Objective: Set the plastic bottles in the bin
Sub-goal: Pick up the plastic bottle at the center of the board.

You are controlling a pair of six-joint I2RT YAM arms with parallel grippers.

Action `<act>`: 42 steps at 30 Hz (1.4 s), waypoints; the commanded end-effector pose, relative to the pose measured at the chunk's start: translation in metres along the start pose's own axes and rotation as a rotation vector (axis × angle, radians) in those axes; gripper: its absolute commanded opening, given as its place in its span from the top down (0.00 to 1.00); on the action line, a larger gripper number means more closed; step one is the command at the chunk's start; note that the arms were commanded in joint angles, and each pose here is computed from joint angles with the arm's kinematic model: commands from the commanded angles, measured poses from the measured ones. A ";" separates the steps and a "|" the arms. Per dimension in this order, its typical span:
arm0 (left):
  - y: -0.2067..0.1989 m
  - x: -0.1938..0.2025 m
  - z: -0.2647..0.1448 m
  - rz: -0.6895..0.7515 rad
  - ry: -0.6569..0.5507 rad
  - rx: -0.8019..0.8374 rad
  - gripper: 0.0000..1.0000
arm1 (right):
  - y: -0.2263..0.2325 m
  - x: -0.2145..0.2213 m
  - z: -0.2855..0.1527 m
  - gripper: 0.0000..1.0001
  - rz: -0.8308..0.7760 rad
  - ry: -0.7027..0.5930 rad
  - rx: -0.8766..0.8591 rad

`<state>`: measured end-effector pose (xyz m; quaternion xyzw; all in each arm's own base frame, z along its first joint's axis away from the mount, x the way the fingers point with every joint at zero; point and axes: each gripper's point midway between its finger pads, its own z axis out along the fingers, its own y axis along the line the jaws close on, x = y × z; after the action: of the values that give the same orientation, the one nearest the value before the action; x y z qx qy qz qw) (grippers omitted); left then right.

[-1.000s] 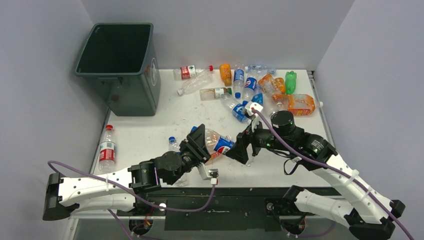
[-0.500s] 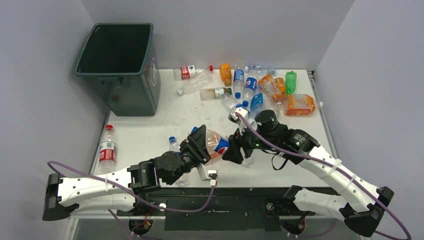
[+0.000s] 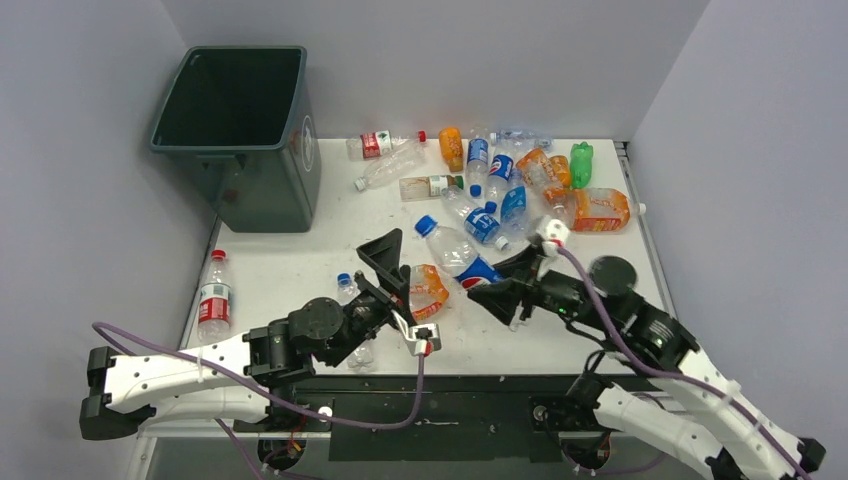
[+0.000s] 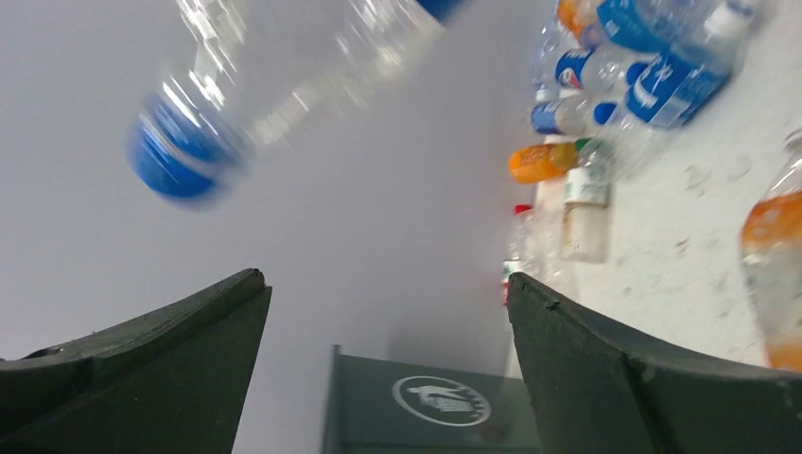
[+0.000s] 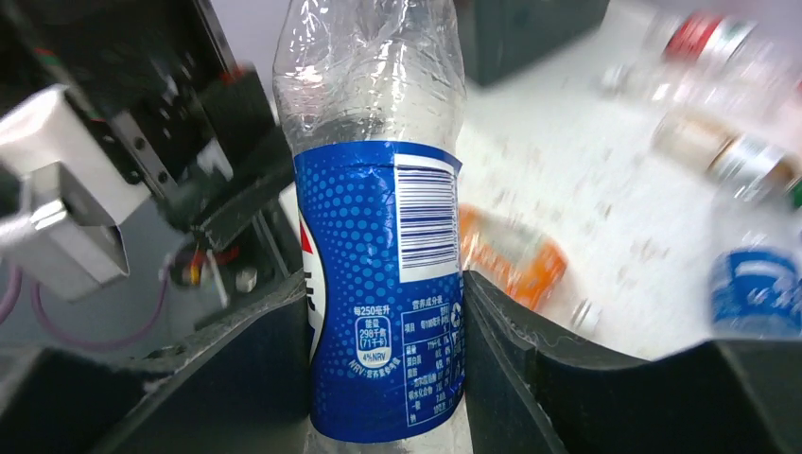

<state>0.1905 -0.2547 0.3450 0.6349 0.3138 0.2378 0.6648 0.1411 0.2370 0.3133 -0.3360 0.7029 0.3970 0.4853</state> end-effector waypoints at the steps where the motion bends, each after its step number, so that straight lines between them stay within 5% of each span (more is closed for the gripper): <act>1: 0.039 -0.012 -0.014 -0.603 -0.088 -0.114 0.04 | 0.007 -0.090 -0.044 0.64 -0.062 -0.506 0.036; 5: 0.046 -0.063 -0.033 -1.103 -0.328 0.073 0.04 | 0.005 -0.087 -0.048 0.65 -0.076 -0.586 0.038; 9: 0.094 -0.096 -0.056 -1.545 -0.640 0.037 0.04 | -0.001 -0.075 -0.041 0.70 -0.072 -0.606 0.042; 12: 0.119 -0.092 -0.057 -1.789 -0.700 -0.014 0.04 | 0.002 -0.071 -0.038 0.71 -0.060 -0.638 0.006; 16: 0.143 -0.109 -0.045 -1.863 -0.746 0.121 0.04 | 0.007 -0.063 -0.035 0.73 -0.037 -0.695 -0.054; 24: 0.154 -0.080 0.000 -2.027 -0.623 0.101 0.01 | 0.010 -0.054 -0.029 0.76 0.004 -0.699 -0.101; 30: 0.146 -0.092 0.029 -2.018 -0.575 0.202 0.19 | 0.011 -0.053 -0.030 0.76 0.005 -0.692 -0.102; 37: 0.151 -0.100 0.042 -2.022 -0.605 0.226 0.23 | 0.010 -0.049 -0.030 0.76 0.008 -0.683 -0.094; 42: 0.152 -0.097 0.048 -2.026 -0.594 0.203 0.41 | 0.009 -0.046 -0.029 0.76 0.009 -0.673 -0.091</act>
<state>0.1761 -0.3547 0.4658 0.1688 0.5837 -0.5966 0.5242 0.1434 0.2242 0.3491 -0.2051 0.5140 0.5071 0.6608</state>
